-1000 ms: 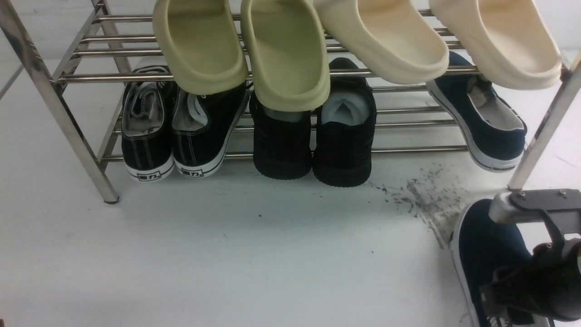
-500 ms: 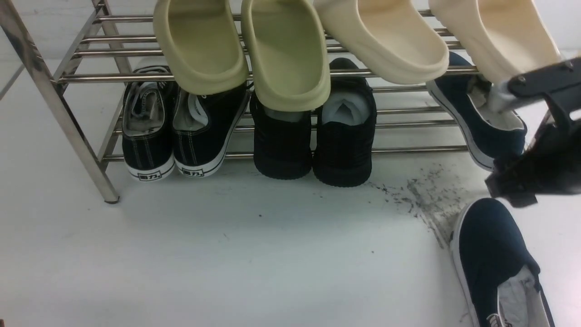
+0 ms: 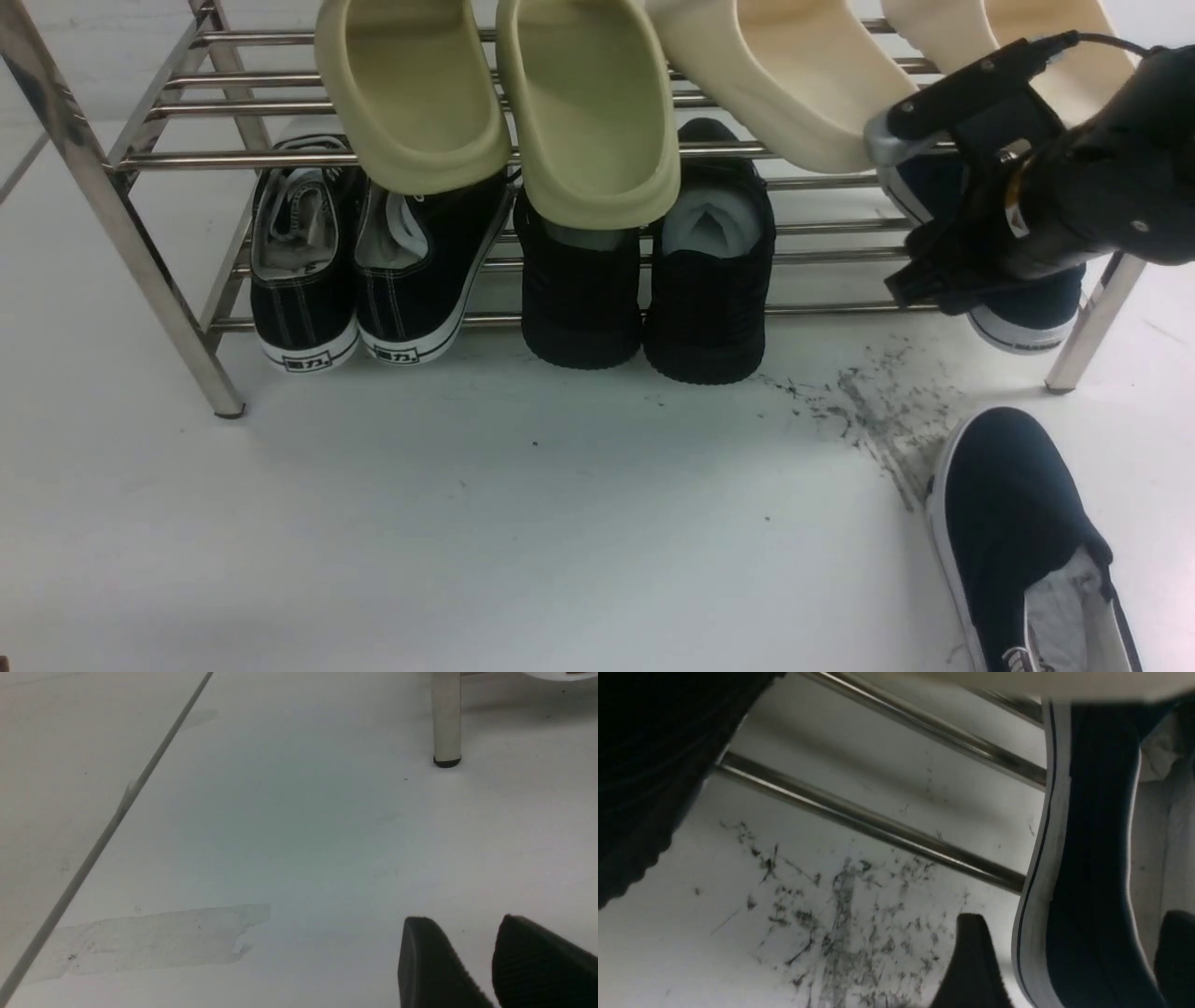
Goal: Take the shoes off the shelf with your hand on the white table.
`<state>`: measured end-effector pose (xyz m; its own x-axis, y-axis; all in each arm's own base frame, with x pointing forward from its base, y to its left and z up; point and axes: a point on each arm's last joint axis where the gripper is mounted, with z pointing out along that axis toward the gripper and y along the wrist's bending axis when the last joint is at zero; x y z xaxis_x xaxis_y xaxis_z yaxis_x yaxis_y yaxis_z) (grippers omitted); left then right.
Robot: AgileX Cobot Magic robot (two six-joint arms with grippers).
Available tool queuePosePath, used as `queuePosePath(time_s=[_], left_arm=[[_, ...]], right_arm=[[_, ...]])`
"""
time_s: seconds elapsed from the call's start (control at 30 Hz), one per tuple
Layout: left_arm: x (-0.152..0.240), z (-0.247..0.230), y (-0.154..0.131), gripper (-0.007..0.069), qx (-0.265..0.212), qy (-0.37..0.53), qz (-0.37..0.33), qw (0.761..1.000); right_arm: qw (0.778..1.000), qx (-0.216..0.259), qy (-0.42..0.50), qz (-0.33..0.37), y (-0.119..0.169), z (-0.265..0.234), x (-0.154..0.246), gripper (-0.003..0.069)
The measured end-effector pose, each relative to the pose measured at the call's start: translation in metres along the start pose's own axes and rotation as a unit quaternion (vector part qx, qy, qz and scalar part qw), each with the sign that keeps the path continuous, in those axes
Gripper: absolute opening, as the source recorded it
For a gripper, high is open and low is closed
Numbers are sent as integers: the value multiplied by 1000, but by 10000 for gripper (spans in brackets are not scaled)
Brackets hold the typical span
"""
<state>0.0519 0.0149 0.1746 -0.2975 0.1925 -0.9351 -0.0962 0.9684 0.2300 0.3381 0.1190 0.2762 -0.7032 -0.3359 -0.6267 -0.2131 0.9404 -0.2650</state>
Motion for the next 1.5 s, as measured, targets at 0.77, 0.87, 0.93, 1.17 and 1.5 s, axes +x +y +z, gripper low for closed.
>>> queuePosePath(time_s=[0.77,0.87,0.93,1.17,1.5], left_arm=[[0,0,0,240,0,0,0,1000],[0,0,0,240,0,0,0,1000],[0,0,0,240,0,0,0,1000],[0,0,0,240,0,0,0,1000],[0,0,0,240,0,0,0,1000]], right_arm=[[996,43,19,69,0,33,4,419],[997,50,18,62,-1,33,4,320],[997,56,19,55,-2,32,4,213],[996,71,21,41,-5,32,4,28],[996,75,25,47,-7,26,4,28]])
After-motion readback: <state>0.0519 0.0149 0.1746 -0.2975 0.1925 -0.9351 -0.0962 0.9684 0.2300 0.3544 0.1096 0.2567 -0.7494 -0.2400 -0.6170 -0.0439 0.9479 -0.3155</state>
